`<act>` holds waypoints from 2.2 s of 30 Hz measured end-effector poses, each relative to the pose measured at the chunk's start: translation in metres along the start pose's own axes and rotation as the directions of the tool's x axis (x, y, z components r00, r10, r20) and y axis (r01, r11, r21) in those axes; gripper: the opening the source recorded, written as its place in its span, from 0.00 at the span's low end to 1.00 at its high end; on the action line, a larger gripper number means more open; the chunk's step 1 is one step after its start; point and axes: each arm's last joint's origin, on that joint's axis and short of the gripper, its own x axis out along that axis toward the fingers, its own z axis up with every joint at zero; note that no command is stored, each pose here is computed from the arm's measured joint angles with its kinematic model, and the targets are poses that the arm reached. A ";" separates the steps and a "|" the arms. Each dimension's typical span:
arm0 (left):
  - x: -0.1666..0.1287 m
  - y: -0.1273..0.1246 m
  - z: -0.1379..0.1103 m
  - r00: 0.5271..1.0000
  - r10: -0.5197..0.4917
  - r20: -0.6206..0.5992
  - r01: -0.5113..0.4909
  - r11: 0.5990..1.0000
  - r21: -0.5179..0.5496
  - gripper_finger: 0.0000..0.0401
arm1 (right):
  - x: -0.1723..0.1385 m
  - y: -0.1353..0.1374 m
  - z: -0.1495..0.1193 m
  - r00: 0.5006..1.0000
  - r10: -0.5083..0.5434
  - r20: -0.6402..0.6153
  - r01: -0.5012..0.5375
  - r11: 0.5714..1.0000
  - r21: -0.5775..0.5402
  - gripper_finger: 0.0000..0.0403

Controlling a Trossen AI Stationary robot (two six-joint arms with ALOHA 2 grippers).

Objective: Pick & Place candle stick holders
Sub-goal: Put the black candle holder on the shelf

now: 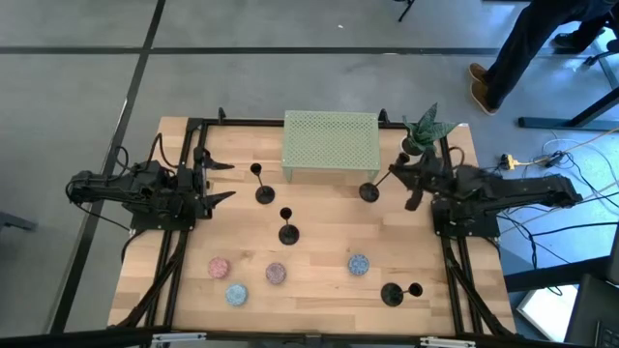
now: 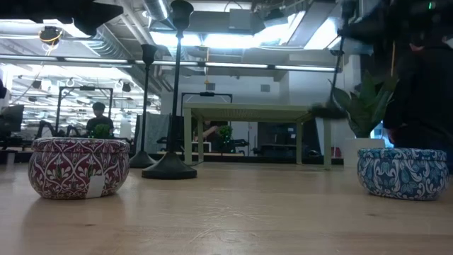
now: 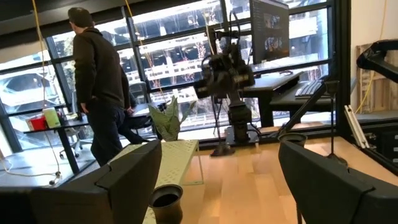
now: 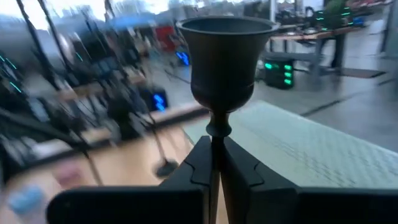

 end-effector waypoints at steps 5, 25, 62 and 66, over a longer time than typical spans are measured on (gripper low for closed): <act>0.000 0.000 0.000 1.000 0.000 0.001 0.000 1.000 0.000 0.80 | -0.005 0.007 0.042 0.994 0.041 0.097 -0.045 0.998 0.040 0.04; 0.000 0.001 0.006 0.998 0.012 0.062 -0.012 1.000 0.001 0.80 | 0.081 -0.005 0.120 0.981 -0.190 0.027 0.190 0.948 -0.254 0.04; 0.000 0.001 0.006 0.998 0.012 0.060 -0.011 1.000 -0.016 0.80 | 0.144 -0.122 0.090 0.887 -0.456 -0.081 0.442 0.885 -0.144 0.06; 0.000 0.001 0.006 0.998 0.011 0.060 -0.010 1.000 -0.016 0.80 | 0.143 -0.122 0.089 0.883 -0.458 -0.100 0.442 0.885 -0.146 0.05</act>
